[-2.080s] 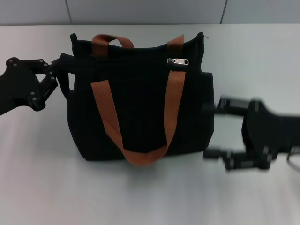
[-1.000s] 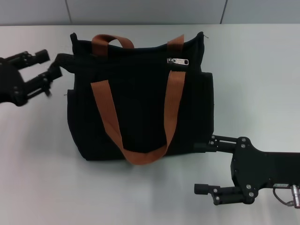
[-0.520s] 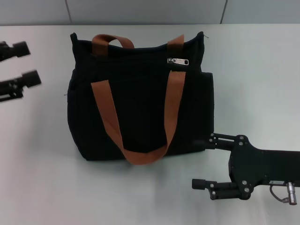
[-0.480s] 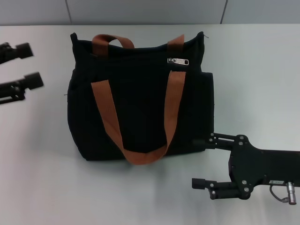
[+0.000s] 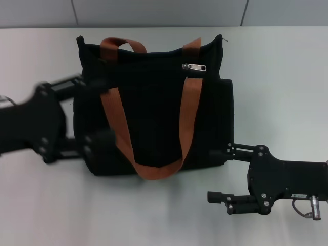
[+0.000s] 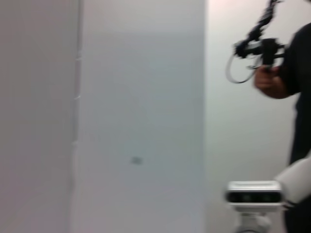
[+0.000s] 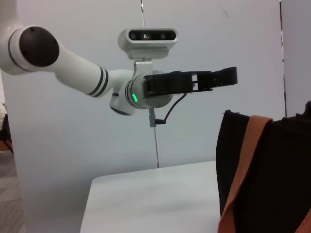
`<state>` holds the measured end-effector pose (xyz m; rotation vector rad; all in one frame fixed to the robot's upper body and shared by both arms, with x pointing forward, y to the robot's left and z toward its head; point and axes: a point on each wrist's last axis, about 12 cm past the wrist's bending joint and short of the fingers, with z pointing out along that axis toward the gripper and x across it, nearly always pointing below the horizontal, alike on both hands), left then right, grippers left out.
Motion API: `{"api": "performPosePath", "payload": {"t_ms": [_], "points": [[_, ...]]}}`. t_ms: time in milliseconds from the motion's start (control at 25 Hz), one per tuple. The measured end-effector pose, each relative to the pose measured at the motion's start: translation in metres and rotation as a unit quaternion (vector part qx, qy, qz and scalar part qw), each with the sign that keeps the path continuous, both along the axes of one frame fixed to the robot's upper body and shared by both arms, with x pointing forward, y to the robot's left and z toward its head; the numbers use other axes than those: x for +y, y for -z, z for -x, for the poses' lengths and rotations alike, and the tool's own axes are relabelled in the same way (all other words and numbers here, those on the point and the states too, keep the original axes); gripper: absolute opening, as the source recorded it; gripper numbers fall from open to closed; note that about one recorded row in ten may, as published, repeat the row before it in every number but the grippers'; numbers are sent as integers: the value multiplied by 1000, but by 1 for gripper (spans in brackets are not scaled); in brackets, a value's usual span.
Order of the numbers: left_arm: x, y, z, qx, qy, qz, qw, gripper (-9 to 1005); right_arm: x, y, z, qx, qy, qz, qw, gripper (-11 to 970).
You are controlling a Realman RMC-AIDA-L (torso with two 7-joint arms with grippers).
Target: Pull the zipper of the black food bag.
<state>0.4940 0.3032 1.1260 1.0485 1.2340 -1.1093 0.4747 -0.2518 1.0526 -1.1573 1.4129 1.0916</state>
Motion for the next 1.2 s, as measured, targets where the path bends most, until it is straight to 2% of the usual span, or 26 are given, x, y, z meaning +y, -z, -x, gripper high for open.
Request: {"api": "performPosePath", "payload": {"t_ms": [120, 280, 480, 640, 800, 1200], "points": [[-14, 7, 5, -1, 30, -3, 1000, 818, 0, 0, 0, 0, -1, 0, 1000, 782], [-27, 28, 19, 25, 62, -21, 998, 817, 2, 2, 3, 10, -2, -6, 1000, 782], [-26, 55, 33, 61, 44, -49, 996, 816, 3, 5, 6, 17, -6, -7, 1000, 782], [-21, 71, 39, 83, 22, -83, 993, 815, 5, 10, 9, 26, -2, -5, 1000, 782], [-20, 76, 40, 92, 17, -99, 991, 815, 10, 15, 10, 31, -3, -2, 1000, 782], [-21, 77, 41, 93, 18, -99, 991, 813, 14, 17, 9, 32, -6, 2, 999, 783]]}}
